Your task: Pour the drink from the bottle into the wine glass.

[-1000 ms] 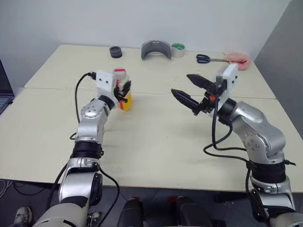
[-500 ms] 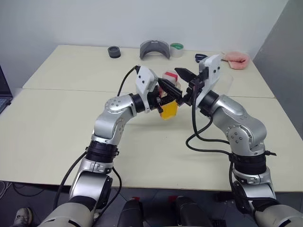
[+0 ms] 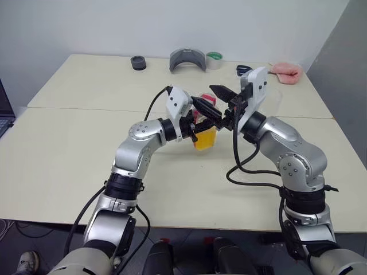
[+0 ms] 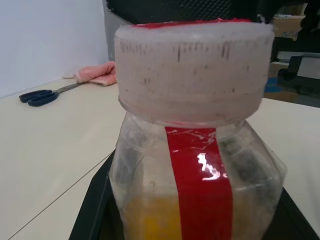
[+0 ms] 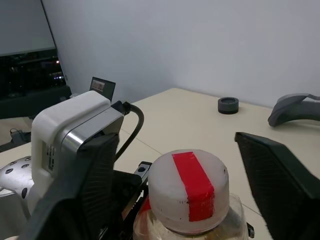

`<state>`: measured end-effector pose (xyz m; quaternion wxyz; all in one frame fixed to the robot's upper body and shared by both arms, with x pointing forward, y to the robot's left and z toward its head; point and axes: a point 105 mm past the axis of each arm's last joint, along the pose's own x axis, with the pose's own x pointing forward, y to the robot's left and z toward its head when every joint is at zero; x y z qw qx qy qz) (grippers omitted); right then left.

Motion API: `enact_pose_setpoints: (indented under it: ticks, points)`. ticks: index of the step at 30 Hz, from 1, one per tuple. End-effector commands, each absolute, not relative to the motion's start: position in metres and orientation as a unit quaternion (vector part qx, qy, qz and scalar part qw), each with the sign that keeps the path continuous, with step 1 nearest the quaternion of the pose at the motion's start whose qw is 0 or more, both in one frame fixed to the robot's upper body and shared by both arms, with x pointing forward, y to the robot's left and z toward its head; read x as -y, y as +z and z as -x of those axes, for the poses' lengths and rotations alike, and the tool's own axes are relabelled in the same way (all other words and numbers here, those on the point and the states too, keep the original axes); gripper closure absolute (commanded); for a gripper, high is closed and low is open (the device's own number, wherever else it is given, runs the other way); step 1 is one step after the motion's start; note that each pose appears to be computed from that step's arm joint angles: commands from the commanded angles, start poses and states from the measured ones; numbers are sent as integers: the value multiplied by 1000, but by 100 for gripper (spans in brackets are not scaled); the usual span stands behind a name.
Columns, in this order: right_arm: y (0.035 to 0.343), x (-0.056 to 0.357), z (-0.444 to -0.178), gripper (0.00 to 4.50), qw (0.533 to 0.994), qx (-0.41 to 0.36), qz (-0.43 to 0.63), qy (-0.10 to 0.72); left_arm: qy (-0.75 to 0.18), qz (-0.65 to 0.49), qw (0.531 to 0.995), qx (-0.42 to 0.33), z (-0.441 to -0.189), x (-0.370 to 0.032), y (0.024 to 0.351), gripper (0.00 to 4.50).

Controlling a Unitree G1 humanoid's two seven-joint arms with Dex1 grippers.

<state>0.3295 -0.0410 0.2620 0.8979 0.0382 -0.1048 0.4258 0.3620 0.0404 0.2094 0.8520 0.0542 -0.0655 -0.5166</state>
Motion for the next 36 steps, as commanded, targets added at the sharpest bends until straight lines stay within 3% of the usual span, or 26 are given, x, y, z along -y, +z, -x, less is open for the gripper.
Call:
enact_pose_setpoints:
  ticks: [1, 3, 10, 13, 17, 23, 30, 31, 36]
  points:
    - [273, 42, -323, 198, 890, 126, -30, 437, -525, -65, 842, 107, -354, -37, 230, 276]
    - [272, 42, -323, 270, 888, 123, -22, 443, -525, -66, 842, 107, -354, -38, 230, 276]
    - [270, 43, -320, 275, 867, 105, 0, 487, -534, -73, 835, 108, -350, -37, 232, 276]
    - [281, 47, -313, 275, 826, 102, 7, 554, -554, -70, 823, 108, -343, -33, 234, 276]
    - [299, 50, -301, 275, 735, 90, 25, 672, -594, -67, 793, 120, -324, -27, 245, 276]
    - [311, 33, -308, 275, 638, 64, 38, 767, -628, -57, 765, 131, -304, -26, 263, 276]
    - [310, 48, -327, 275, 660, 74, 72, 744, -622, -65, 771, 124, -305, -29, 263, 276]
    - [309, 61, -327, 203, 671, 70, 86, 733, -615, -68, 776, 121, -307, -31, 260, 276]
    - [306, 107, -311, 47, 727, 42, 100, 678, -598, -69, 790, 115, -313, -39, 253, 276]
